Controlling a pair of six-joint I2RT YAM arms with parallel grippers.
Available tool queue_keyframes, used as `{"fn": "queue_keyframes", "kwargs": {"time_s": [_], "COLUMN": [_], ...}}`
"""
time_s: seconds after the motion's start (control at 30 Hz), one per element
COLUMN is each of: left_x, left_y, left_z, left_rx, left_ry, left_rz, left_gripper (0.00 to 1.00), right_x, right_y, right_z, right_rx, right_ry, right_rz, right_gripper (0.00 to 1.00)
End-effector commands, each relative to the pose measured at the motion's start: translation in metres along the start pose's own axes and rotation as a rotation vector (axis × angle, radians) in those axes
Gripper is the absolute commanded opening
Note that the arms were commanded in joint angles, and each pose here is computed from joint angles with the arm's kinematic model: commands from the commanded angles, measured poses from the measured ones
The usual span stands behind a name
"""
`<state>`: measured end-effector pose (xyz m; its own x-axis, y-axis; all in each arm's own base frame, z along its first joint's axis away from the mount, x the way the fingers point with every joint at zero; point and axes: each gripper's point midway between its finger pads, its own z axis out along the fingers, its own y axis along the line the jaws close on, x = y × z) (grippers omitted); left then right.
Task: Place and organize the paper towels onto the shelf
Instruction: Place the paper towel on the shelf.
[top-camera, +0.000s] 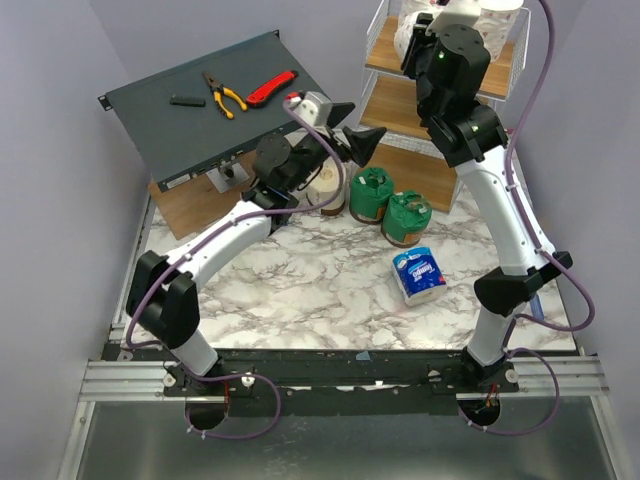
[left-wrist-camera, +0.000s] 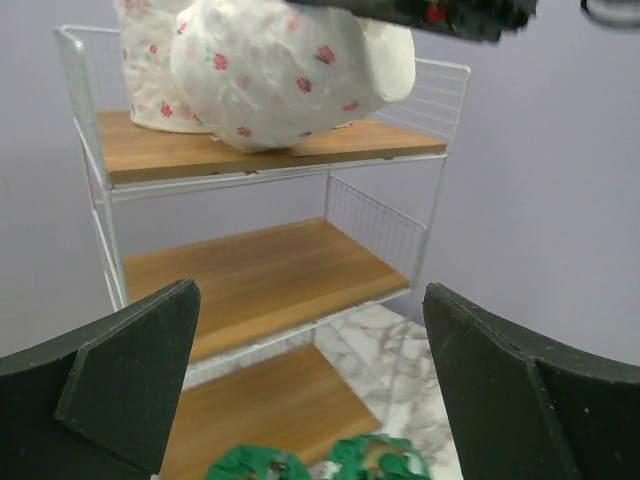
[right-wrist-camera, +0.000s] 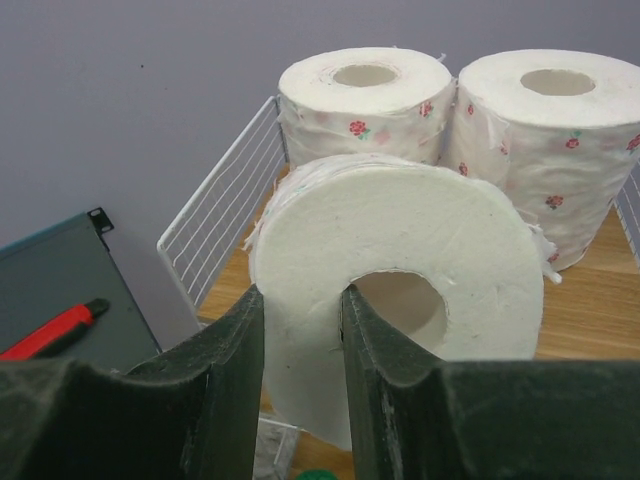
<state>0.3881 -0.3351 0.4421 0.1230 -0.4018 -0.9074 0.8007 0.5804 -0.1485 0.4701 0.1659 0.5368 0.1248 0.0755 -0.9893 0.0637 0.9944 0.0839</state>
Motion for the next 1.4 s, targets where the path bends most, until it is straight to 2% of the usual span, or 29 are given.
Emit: {"fn": "queue_keyframes", "kwargs": {"time_s": [0.0,0.17,0.53,0.83,1.37], "left_x": [-0.029,-0.037,-0.053,-0.032,-0.022], "left_y": [-0.016,-0.017,-0.015,-0.019,-0.018], "left_z": [0.026,0.046,0.07,0.079,0.107], "left_rx": [0.041,0.012,0.009,0.058,0.07], "left_ry": [-0.187,-0.264,-0.37,-0.313,-0.317], "left_rz": [0.373,0.544,0.613,0.702,0.717], "left_gripper": [0.99,0.99,0.99,0.99,0.97], "right_x": [-0.013,-0.015,-0.01,-0.014,-0.015], "right_y": [0.004,0.004,0.007,0.012,0.011], "right_z": [0.002,0.0,-0.005,-0.008,-0.015], "right_rx": [-0.018,-0.024,-0.05,-0.078,-0.093], "right_ry": [-0.032,-0.034,-0.013,-0.009,-0.01], "right_rz": [0.059,0.066,0.102,0.143,0.175], "right_gripper": [0.34,0.34,0.35,0.35,0.36]}}
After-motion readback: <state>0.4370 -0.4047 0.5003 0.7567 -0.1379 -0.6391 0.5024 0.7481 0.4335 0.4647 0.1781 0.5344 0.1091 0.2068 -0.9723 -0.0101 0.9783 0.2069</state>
